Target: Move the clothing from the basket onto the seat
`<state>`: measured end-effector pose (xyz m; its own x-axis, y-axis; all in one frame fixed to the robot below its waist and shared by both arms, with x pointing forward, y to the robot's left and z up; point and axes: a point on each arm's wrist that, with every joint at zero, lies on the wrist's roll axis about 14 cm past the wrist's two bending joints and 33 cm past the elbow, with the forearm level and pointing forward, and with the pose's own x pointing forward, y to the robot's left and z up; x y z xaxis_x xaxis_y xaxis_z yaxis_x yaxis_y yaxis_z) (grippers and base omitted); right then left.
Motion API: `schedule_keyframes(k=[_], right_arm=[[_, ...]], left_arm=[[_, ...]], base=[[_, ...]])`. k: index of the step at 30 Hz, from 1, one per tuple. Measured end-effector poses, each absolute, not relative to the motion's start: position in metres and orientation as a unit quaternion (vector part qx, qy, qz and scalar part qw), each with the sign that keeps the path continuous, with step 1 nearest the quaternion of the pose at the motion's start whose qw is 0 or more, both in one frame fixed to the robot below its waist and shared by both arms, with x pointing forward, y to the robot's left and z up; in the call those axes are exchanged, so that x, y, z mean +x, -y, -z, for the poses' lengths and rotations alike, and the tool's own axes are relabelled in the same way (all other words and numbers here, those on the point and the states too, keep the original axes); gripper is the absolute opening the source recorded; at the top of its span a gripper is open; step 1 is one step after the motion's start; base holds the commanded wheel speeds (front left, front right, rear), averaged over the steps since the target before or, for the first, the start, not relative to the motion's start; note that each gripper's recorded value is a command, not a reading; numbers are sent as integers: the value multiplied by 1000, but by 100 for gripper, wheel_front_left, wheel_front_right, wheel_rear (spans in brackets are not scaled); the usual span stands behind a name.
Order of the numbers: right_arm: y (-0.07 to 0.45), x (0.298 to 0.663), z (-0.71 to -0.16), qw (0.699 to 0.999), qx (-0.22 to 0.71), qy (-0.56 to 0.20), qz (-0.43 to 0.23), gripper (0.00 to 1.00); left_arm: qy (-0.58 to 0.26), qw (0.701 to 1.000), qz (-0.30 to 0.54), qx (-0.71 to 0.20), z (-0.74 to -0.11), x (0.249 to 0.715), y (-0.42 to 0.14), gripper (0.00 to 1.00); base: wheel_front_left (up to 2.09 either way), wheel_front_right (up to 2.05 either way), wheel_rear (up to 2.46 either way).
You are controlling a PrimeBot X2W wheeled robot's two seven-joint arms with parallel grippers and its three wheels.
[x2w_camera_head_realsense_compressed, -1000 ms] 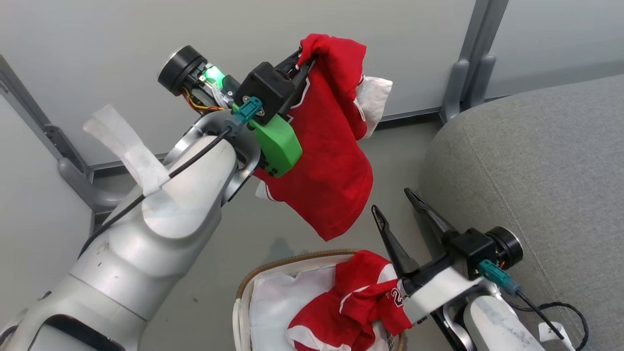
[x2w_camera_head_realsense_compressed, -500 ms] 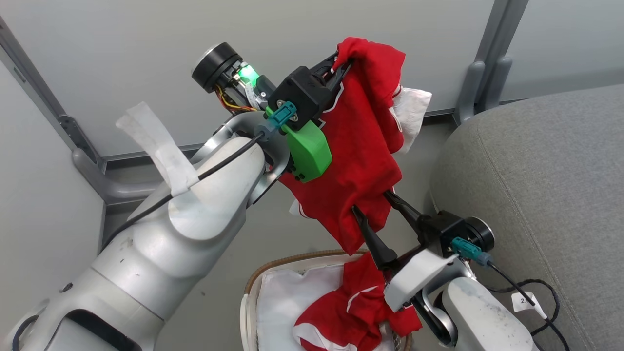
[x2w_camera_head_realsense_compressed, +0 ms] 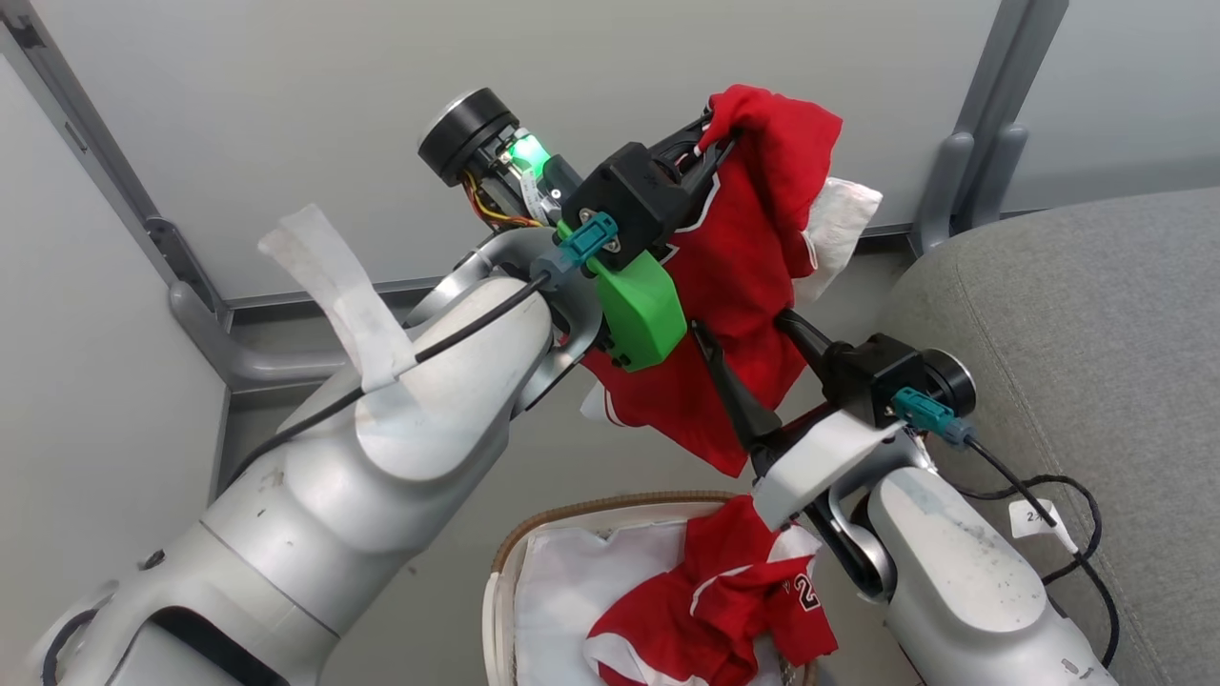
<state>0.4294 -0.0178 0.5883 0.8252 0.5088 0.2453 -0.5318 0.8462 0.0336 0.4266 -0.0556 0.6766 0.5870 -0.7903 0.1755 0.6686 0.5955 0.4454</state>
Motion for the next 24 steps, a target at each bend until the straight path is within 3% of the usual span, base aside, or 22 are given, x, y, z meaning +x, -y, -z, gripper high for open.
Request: schedule_keyframes(k=[2,3,4,6,9,10,24], right_arm=[[18,431,-583,956,47,105,-272,100],[17,432,-579,956,44,98,-273,94],[16,432,-575,956,39,93,-275,58],[13,433,-575,955,31,91,-280,36],[11,433,-574,955,28,91,-282,18],[11,433,-574,955,26,90,-282,2],[32,436,-593,960,14,124,-252,0]], left_arm=[[182,874,419,168,-678,424,57,0],[183,873,419,167,-678,424,57,0],[183,873,420,166,-679,423,57,0],[184,873,420,164,-679,422,57,0],[183,874,421,159,-679,421,57,0],[181,875,421,156,-678,421,56,0],[135,908,390,71,-643,430,37,0]], base=[[0,0,0],[0,0,0],[0,0,0],[0,0,0],[0,0,0],[0,0,0],[0,0,0]])
